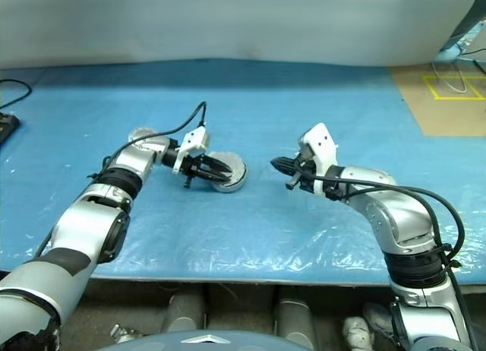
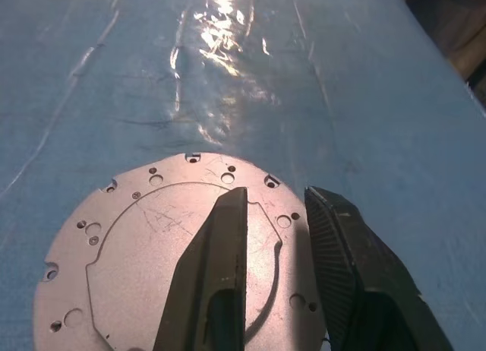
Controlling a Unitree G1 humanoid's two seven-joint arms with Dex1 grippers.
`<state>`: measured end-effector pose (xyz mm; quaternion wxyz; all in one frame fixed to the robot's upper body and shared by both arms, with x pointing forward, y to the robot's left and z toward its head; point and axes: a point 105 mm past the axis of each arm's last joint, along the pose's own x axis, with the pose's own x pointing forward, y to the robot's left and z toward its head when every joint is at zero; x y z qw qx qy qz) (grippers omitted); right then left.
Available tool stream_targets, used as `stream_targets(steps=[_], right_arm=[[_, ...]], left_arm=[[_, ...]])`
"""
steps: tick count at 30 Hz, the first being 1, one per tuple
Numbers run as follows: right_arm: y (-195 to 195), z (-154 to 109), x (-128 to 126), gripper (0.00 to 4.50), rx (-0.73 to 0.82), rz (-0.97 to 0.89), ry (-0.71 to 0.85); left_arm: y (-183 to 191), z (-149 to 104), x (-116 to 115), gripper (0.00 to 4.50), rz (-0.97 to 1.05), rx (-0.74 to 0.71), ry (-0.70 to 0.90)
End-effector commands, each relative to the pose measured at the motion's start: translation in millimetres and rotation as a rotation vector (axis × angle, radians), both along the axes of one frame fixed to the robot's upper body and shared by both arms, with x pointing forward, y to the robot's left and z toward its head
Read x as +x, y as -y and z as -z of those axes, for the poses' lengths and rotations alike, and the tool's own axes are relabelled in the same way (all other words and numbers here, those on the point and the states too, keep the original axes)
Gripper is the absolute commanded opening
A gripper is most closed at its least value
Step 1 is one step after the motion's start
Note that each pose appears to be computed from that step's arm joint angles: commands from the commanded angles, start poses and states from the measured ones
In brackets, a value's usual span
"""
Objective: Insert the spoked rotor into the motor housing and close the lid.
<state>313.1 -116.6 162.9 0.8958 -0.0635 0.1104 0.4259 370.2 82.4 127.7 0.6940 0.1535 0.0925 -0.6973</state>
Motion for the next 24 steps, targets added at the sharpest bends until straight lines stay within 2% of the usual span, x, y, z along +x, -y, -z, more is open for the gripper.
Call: stream_targets(steps=[1,3,6,8,16,24], right_arm=[[-4.5,-16.1,1.6,0.0,0.027,-0.018,0.066],[-5.5,-18.5,1.9,0.0,0.04,-0.021,0.073],[-7.6,-18.2,-1.1,0.0,0.053,-0.036,0.071],[-8.8,-16.5,-2.5,0.0,0.059,-0.042,0.066],[-6.4,-4.3,-7.7,0.0,0.055,-0.05,0.039],[-4.3,-0.6,-8.0,0.0,0.044,-0.053,0.025]], left_arm=[[-7.8,-69.9,9.7,1.24,-0.035,-0.21,0.104],[-13.5,-97.1,5.8,1.24,-0.037,-0.308,0.104],[-22.5,-111.9,-5.5,1.24,-0.046,-0.354,0.112],[-29.9,-106.0,-10.8,1.24,-0.079,-0.335,0.11],[-64.5,-56.8,-23.0,1.24,-0.282,-0.289,0.006],[-71.3,-50.6,-30.6,1.24,-0.325,-0.289,-0.029]])
